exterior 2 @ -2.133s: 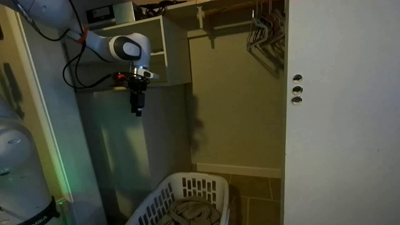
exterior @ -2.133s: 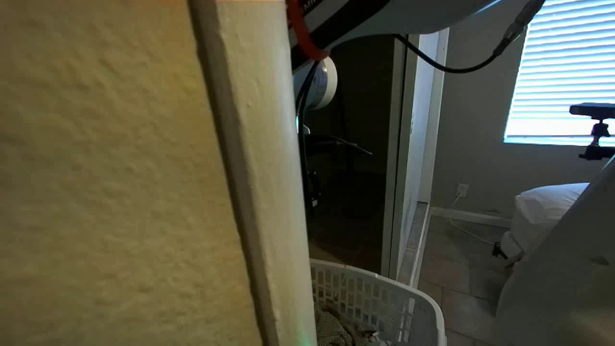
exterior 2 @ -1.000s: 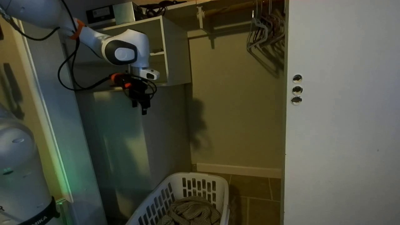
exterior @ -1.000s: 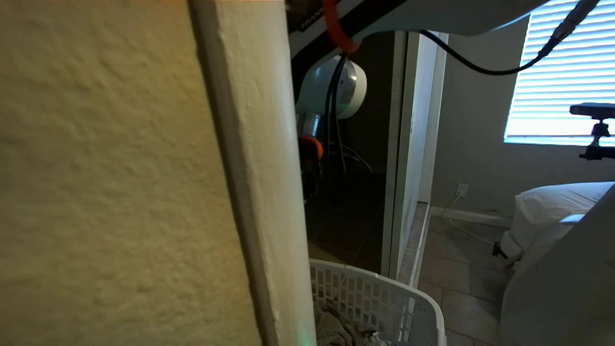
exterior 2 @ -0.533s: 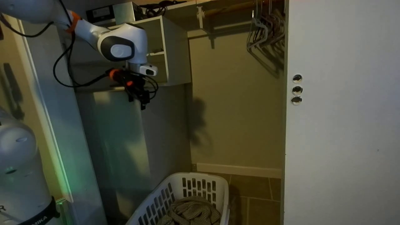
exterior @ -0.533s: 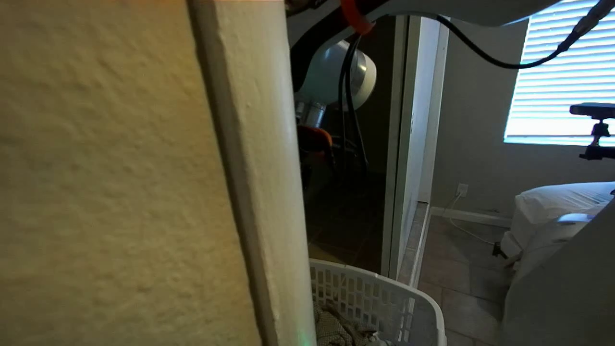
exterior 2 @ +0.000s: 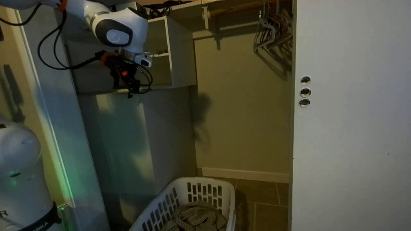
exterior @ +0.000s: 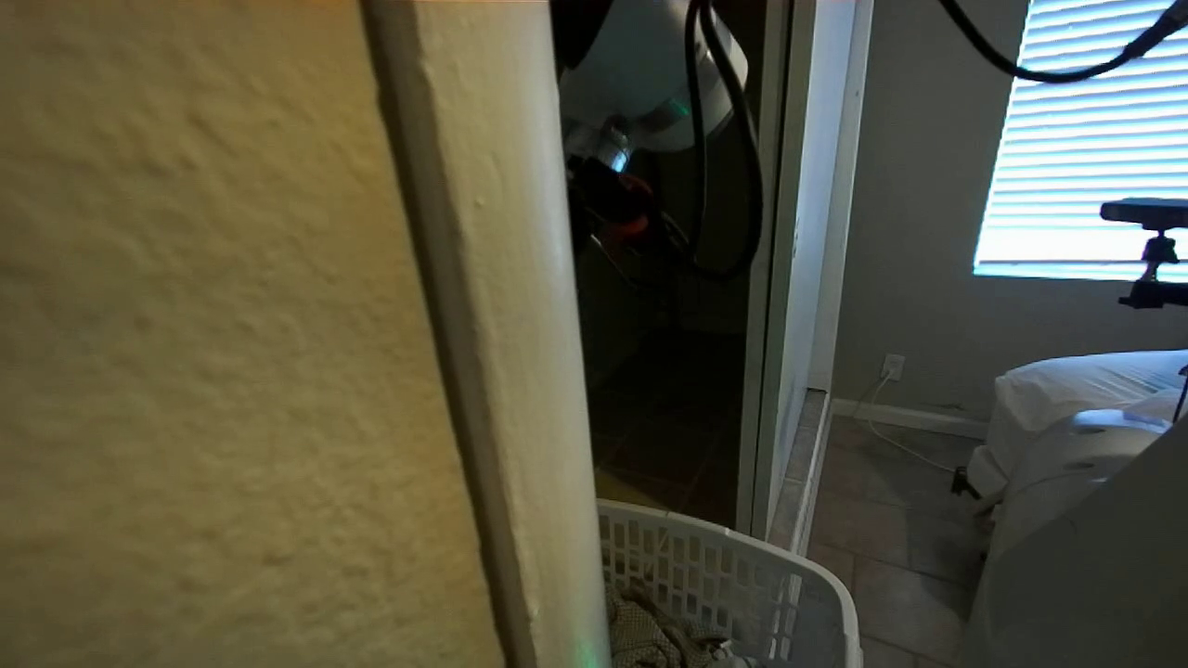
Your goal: Move the hanger to the bottom shelf
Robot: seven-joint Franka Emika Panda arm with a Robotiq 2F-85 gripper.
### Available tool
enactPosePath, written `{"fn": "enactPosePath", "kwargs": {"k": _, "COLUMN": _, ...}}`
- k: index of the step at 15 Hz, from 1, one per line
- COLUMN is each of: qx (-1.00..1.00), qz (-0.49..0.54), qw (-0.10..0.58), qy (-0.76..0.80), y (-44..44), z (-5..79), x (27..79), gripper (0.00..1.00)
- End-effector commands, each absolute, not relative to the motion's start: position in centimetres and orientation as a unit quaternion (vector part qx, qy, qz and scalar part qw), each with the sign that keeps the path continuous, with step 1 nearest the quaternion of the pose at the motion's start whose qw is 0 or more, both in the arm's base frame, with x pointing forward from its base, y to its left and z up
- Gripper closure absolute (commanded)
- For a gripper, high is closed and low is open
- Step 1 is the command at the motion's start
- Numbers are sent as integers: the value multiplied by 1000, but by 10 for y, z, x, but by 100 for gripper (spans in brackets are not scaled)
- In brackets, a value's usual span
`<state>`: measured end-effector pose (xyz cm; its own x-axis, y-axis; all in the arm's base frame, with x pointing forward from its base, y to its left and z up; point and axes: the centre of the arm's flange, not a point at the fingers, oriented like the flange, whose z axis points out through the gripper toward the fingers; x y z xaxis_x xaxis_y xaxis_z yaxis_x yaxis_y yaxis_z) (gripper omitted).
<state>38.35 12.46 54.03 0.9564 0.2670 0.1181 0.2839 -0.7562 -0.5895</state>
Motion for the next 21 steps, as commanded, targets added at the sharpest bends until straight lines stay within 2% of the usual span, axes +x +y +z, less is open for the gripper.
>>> {"fn": "enactPosePath", "kwargs": {"k": 1, "qx": -921, "qz": -16, "qw": 367, "qy": -125, "y": 129, "z": 587, "x": 392, "gripper": 0}}
{"fn": "enactPosePath", "kwargs": {"k": 6, "qx": -887, "qz": -84, "qw": 449, "qy": -67, "y": 140, "z": 645, "x": 413, "gripper": 0}}
{"fn": "enactPosePath", "kwargs": {"k": 17, "qx": -895, "qz": -83, "qw": 432, "qy": -77, "y": 133, "z": 637, "x": 401, "gripper": 0}}
{"fn": "enactPosePath", "kwargs": {"k": 21, "qx": -870, "qz": -133, "qw": 474, "qy": -24, "y": 123, "z": 659, "x": 426, "gripper": 0}}
